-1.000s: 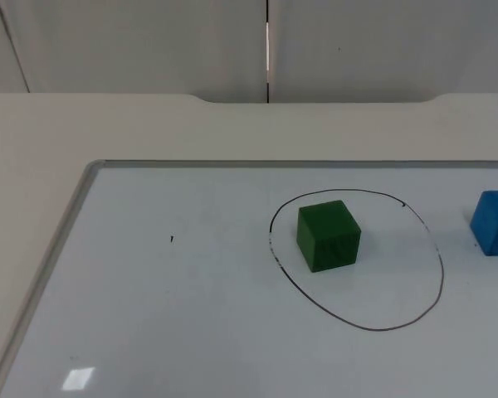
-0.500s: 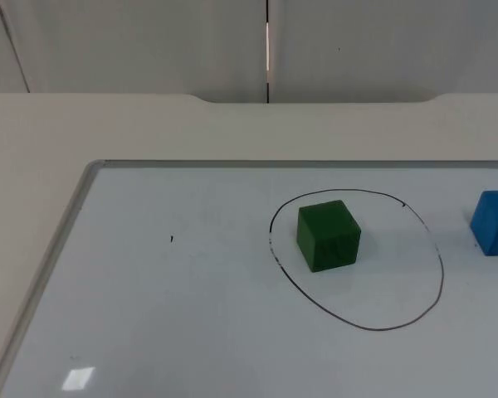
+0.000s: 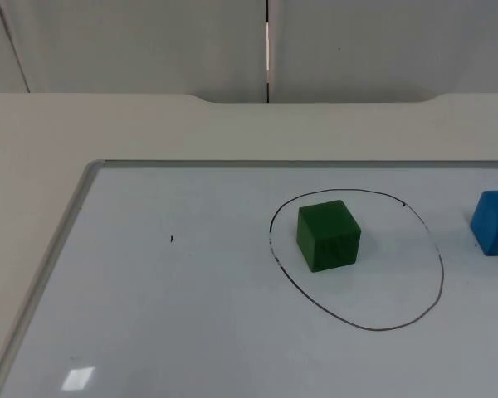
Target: Push the two cubes into the marked area.
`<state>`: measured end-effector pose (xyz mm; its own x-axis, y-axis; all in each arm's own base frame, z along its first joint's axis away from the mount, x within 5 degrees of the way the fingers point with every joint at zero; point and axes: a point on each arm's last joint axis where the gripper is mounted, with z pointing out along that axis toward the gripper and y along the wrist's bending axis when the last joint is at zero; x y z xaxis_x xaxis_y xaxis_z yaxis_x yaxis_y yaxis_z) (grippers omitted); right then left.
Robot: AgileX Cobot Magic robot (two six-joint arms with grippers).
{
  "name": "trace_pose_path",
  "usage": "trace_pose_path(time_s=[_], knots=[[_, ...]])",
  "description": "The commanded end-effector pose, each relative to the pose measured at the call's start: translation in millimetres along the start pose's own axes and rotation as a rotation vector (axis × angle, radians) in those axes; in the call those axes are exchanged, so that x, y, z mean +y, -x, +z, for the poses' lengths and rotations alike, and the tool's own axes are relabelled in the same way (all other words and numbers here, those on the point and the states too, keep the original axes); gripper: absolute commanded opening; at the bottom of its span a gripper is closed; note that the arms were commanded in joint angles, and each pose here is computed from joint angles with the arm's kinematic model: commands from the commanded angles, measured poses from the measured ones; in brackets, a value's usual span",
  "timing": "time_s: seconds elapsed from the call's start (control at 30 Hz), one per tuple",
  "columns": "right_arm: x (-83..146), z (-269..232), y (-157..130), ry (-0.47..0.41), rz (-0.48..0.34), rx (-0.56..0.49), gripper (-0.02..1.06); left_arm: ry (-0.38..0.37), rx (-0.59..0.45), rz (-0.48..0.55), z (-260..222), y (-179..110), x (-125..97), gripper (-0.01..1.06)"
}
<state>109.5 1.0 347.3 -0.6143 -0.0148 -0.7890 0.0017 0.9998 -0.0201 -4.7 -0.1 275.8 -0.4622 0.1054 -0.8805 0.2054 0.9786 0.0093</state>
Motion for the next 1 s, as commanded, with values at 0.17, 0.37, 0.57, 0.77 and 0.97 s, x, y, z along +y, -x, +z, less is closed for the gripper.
trace_pose_path(time_s=[0.17,0.37,0.57,0.77,0.97], knots=[[1.9,41.3,12.8,-0.012,0.053,0.129,0.28,0.008,0.001,-0.004,0.5,-1.4,0.3,0.00],[2.9,80.1,20.6,-0.029,0.042,0.218,0.08,0.008,0.001,-0.004,0.5,-1.4,0.3,0.00],[-0.1,116.2,42.2,-0.091,0.020,0.289,0.00,0.008,0.001,-0.004,0.5,-1.4,0.3,0.00],[2.2,164.6,50.5,-0.100,0.006,0.384,0.00,0.008,0.001,-0.004,0.5,-1.4,0.3,0.00],[5.6,208.2,41.3,-0.086,-0.009,0.424,0.00,0.008,0.001,-0.004,0.5,-1.4,0.3,0.00]])
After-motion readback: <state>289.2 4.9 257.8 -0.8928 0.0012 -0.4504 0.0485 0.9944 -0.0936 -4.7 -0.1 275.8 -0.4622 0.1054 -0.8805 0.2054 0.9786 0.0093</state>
